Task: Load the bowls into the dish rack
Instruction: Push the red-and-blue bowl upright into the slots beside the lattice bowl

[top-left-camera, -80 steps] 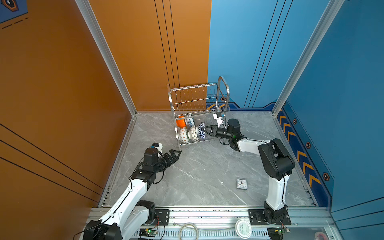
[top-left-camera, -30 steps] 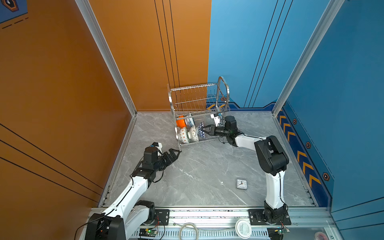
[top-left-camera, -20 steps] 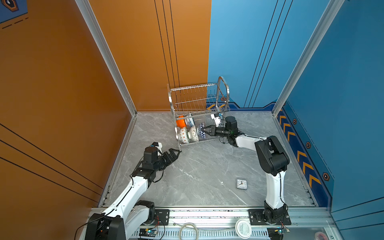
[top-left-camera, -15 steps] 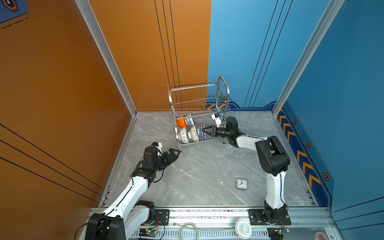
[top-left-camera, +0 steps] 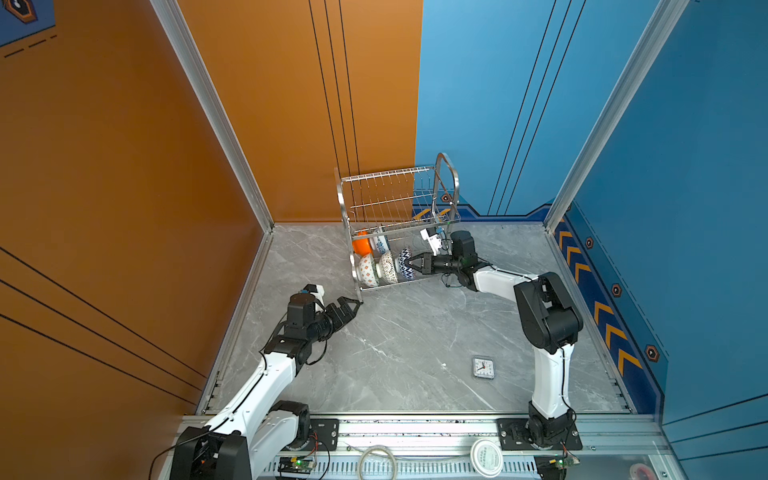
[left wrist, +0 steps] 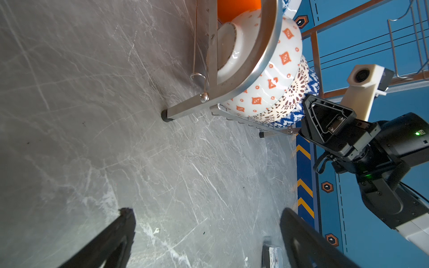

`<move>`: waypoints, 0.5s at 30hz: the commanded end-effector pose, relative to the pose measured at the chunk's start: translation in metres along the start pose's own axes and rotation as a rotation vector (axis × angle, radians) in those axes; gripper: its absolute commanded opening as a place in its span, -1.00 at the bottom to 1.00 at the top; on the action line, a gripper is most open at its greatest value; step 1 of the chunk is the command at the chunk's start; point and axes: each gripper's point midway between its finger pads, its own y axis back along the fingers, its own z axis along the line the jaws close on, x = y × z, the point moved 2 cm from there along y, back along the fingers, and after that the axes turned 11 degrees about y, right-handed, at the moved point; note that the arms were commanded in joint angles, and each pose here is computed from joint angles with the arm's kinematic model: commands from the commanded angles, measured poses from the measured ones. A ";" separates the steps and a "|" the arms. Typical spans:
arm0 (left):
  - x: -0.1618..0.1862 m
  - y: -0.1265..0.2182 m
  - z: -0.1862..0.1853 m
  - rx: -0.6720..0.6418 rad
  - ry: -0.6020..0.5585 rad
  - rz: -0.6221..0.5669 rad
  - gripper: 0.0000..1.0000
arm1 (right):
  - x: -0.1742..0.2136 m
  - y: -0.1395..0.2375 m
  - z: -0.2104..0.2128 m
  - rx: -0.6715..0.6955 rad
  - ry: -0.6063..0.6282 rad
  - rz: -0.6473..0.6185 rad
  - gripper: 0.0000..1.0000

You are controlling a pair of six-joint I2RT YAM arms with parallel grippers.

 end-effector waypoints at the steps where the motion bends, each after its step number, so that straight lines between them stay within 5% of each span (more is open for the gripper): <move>1: -0.002 0.001 -0.011 0.034 -0.022 -0.002 0.96 | 0.026 0.006 -0.010 0.072 -0.082 0.106 -0.85; 15: -0.001 0.003 -0.013 0.043 -0.025 -0.004 0.96 | 0.019 0.004 0.002 0.061 -0.047 0.112 -0.39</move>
